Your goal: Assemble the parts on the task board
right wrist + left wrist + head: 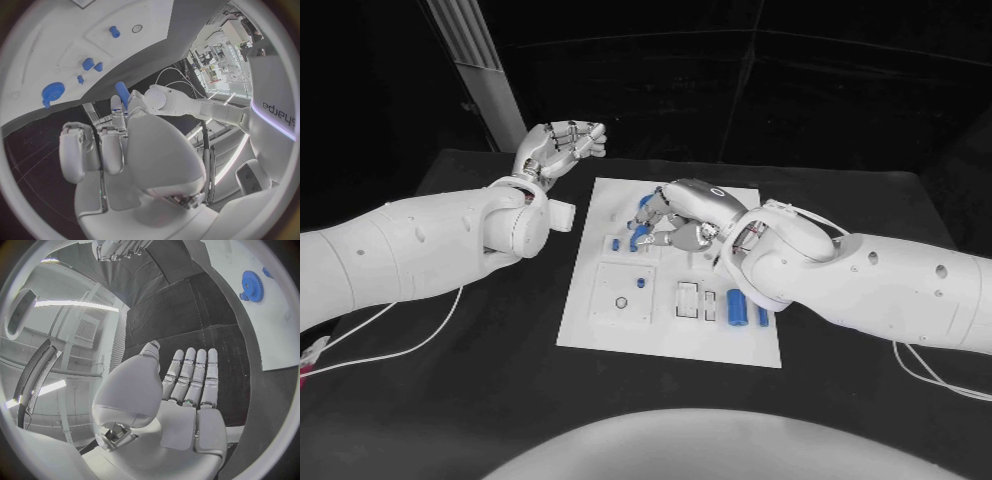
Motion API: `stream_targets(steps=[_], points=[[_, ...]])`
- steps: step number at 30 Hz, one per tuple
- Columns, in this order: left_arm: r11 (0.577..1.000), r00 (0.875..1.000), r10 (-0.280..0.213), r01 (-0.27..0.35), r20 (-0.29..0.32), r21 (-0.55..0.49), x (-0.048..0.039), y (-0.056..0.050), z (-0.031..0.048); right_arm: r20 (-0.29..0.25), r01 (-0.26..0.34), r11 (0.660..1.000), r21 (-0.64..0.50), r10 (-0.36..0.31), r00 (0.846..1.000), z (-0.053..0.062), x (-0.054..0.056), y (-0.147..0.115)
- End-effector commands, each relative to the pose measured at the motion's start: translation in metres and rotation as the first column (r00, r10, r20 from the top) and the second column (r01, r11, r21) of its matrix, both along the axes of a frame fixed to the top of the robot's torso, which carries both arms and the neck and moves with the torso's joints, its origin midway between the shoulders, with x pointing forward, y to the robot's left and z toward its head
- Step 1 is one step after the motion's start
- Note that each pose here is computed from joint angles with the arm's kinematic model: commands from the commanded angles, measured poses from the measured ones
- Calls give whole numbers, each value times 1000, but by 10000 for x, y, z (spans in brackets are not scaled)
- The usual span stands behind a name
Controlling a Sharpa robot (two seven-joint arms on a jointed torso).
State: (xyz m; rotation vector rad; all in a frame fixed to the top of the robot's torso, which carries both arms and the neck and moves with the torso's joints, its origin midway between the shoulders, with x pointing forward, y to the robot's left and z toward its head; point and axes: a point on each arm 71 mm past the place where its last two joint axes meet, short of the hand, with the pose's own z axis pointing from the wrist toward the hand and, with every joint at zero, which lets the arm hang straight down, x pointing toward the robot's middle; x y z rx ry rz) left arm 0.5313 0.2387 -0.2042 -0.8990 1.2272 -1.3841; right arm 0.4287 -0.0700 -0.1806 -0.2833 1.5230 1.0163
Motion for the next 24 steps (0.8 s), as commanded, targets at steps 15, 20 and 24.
stream_targets(steps=[15,20,24], points=[[999,988,-24,30,153,-34,-30,-16,113,58,-157,951,-268,178,982,-164,-93,229],[999,988,-25,30,151,-34,-30,-15,111,34,-184,933,-308,205,978,-202,-111,269],[999,989,-25,31,149,-34,-29,-16,109,22,-199,925,-324,218,976,-228,-125,303]])
